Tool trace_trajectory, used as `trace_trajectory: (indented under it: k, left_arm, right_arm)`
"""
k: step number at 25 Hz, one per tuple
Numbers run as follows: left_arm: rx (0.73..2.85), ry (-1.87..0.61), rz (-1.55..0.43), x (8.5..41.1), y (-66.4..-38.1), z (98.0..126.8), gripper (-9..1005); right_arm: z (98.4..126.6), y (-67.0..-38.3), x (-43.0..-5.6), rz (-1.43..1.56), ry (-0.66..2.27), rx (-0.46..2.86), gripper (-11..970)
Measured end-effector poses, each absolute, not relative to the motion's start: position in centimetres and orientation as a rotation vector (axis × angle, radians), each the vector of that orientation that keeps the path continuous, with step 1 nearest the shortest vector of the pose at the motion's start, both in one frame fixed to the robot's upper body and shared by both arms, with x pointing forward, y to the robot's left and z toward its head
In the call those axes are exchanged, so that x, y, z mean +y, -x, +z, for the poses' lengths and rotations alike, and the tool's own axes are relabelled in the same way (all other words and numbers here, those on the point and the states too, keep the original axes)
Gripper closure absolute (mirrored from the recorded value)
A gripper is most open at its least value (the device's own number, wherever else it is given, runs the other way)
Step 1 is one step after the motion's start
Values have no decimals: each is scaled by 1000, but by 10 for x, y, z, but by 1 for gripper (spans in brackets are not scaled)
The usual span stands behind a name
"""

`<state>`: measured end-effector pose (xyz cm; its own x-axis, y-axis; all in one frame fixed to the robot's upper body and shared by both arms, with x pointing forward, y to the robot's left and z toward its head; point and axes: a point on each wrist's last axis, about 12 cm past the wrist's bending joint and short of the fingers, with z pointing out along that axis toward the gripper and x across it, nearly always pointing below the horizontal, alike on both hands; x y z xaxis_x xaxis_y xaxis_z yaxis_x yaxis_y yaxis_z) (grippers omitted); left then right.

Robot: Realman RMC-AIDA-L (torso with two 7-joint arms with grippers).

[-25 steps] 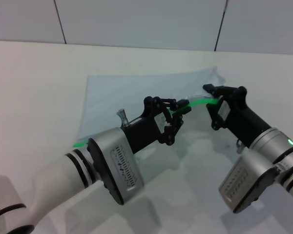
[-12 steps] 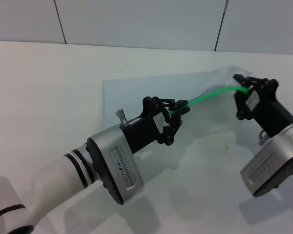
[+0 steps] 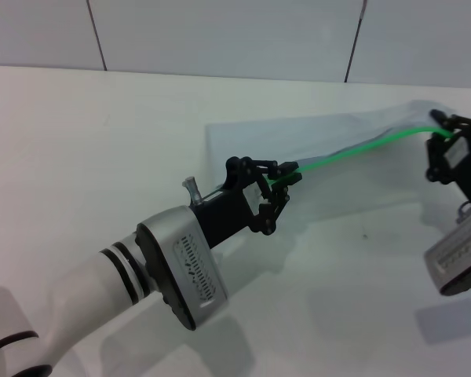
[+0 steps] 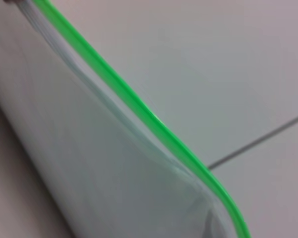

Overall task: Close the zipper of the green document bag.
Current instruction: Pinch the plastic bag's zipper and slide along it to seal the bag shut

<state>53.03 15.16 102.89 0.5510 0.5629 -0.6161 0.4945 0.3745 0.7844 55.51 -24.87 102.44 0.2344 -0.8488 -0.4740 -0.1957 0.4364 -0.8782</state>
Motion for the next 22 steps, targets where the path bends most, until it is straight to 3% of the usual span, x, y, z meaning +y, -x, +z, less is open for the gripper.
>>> trace_trajectory:
  k: [22]
  left_arm:
    - [1103,-1139,99,164,-533,1032,912]
  right_arm:
    - [1028,-550,-289,-725,844,1381,899]
